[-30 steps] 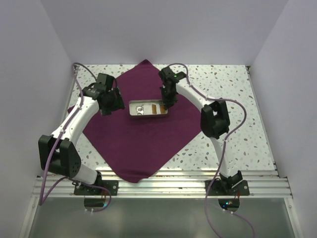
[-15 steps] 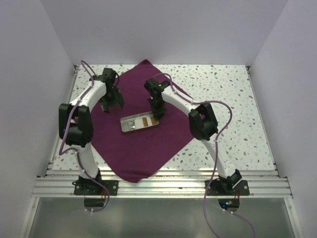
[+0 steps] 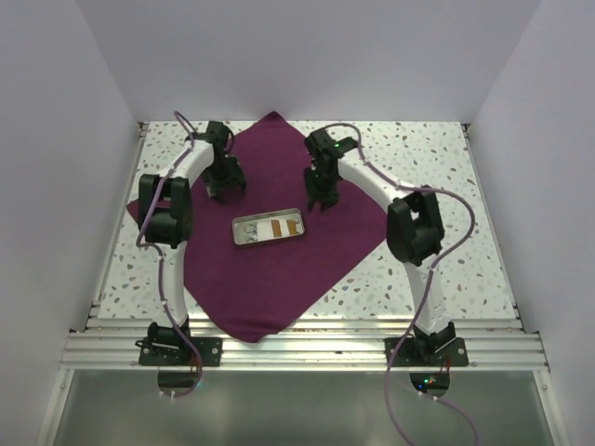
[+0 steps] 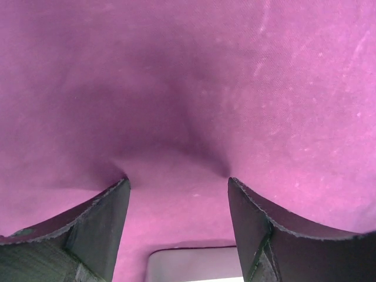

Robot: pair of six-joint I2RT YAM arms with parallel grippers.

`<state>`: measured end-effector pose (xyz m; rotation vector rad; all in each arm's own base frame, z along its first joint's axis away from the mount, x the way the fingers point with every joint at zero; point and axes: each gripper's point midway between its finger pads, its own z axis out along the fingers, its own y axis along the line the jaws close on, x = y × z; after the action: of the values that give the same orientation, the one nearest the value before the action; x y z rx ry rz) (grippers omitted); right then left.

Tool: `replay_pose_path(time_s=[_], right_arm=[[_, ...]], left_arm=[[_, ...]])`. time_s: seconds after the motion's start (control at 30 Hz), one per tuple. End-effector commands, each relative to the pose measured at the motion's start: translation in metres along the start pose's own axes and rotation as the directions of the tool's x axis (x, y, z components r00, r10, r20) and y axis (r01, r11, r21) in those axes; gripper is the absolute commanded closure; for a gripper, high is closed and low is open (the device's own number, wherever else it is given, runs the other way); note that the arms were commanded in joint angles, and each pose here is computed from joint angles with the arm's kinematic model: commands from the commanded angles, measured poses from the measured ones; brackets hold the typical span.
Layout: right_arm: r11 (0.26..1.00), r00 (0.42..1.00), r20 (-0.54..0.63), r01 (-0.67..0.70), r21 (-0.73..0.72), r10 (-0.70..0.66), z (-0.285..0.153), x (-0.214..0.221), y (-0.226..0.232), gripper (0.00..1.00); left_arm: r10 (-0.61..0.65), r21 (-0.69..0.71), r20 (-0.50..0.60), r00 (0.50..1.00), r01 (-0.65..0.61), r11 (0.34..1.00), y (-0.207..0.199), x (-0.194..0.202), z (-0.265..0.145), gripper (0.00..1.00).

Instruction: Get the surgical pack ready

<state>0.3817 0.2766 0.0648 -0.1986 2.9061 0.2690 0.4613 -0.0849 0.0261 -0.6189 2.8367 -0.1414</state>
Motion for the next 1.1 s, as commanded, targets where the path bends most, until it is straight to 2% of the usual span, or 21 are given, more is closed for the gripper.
replay_pose_path(time_s=[0.0,0.17,0.3,0.43,0.6,0.8,0.97,1.07], right_arm=[[0.996,0.987,0.14,-0.069,-0.057,0.077,-0.049,-0.034,-0.034,0.57],[0.989,0.984,0.099,-0.142,-0.044,0.145,-0.023,-0.032,-0.083,0.68],[0.983,0.98,0.078,-0.178,-0.049,0.181,-0.002,-0.03,-0.099,0.88],[0.966,0.966,0.031,-0.258,-0.026,0.258,0.019,-0.013,-0.126,0.95],[0.936,0.938,0.004,-0.346,0.068,0.346,0.033,0.01,-0.181,0.98],[0.873,0.886,-0.017,-0.454,0.178,0.464,0.037,0.042,-0.253,0.98],[0.839,0.875,0.026,-0.472,0.271,0.484,0.02,0.047,-0.304,0.97],[0.833,0.876,0.04,-0.47,0.292,0.481,0.011,0.045,-0.313,0.97]], left_arm=[[0.027,0.089,-0.065,0.998,-0.022,0.996,-0.014,0.003,0.01,0.3],[0.034,0.13,-0.146,0.989,-0.015,0.991,-0.024,0.02,0.027,0.3],[0.043,0.161,-0.168,0.985,-0.015,0.987,-0.035,0.027,0.03,0.3],[0.07,0.187,-0.202,0.977,-0.031,0.982,-0.054,0.037,0.032,0.3],[0.092,0.229,-0.232,0.968,-0.038,0.973,-0.081,0.056,0.035,0.3],[0.109,0.264,-0.254,0.961,-0.04,0.964,-0.104,0.073,0.036,0.3],[0.091,0.256,-0.229,0.969,-0.031,0.966,-0.103,0.068,0.03,0.3],[0.073,0.237,-0.202,0.977,-0.024,0.971,-0.092,0.054,0.024,0.3]])
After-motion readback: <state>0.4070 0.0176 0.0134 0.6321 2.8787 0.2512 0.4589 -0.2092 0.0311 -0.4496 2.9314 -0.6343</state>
